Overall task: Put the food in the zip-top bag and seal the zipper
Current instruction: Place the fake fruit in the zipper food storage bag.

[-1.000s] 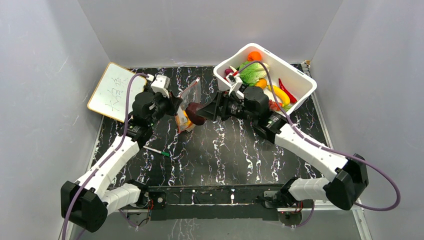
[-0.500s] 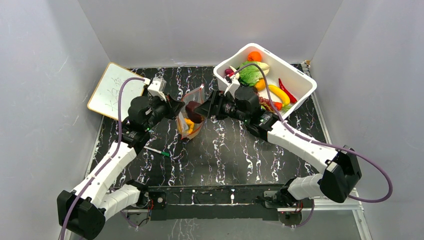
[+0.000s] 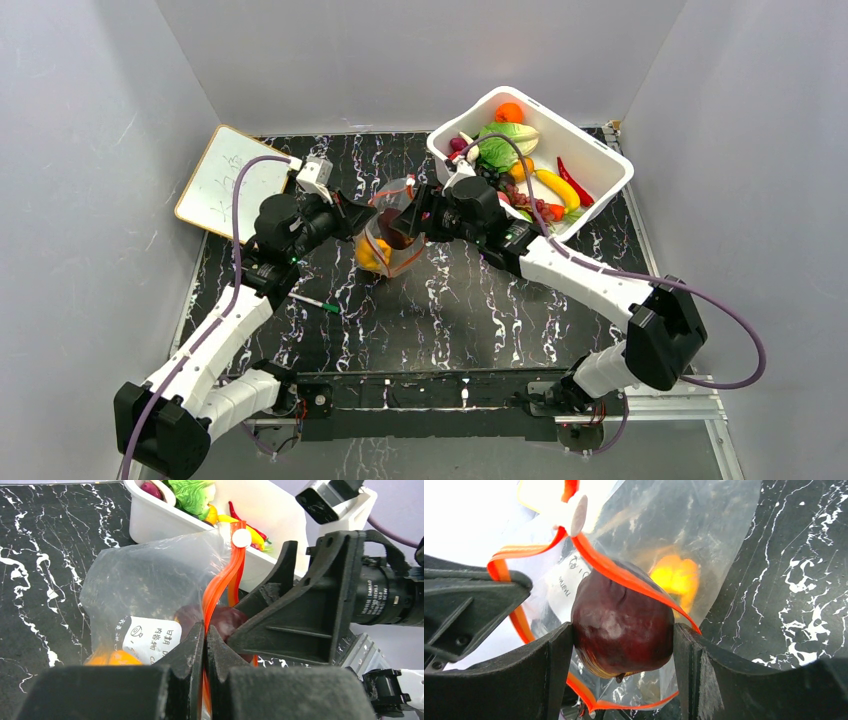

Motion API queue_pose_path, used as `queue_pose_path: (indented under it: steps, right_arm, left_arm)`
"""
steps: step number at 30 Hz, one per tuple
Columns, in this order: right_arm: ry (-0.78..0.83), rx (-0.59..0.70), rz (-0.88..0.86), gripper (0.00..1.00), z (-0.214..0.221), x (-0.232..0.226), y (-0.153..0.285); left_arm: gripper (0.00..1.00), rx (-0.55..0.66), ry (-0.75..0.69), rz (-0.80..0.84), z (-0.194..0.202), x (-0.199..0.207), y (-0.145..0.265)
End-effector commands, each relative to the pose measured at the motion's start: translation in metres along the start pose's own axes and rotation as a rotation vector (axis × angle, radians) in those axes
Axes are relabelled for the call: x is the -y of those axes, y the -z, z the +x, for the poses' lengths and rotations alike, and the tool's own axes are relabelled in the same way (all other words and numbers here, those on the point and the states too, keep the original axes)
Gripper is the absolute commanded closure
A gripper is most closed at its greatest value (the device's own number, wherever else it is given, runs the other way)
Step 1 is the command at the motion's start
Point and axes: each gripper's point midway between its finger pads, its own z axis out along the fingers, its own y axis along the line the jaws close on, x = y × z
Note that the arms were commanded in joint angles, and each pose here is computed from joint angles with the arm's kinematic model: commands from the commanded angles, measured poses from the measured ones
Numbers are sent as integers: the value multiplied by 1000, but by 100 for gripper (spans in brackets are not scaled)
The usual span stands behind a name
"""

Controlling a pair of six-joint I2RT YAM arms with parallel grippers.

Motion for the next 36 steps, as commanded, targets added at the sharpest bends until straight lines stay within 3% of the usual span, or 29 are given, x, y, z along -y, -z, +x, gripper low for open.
queue_pose_path:
  steps: [1,6,20,23,31,36]
  right_arm:
    - [-2,101,-6,61,-32,-19,0]
    - [-4,106,9,58,-33,-17,-3]
    - [75,97,-59,31,-39,-37,15]
    - [94,96,-74,16,-39,-40,21]
    - [147,90,-64,20,-41,-41,28]
    - [248,67,-152,22,-41,-58,39]
  left_arm:
    - [100,62,-4,76,-18,20,7]
    - [100,54,0,73,-14,18,7]
    - [100,34,-57,33,-8,7,5]
    - [100,31,-66,28,-7,6,5]
    - [100,23,-82,25,-7,4,2]
    - [100,8,-121,6,-4,-2,3]
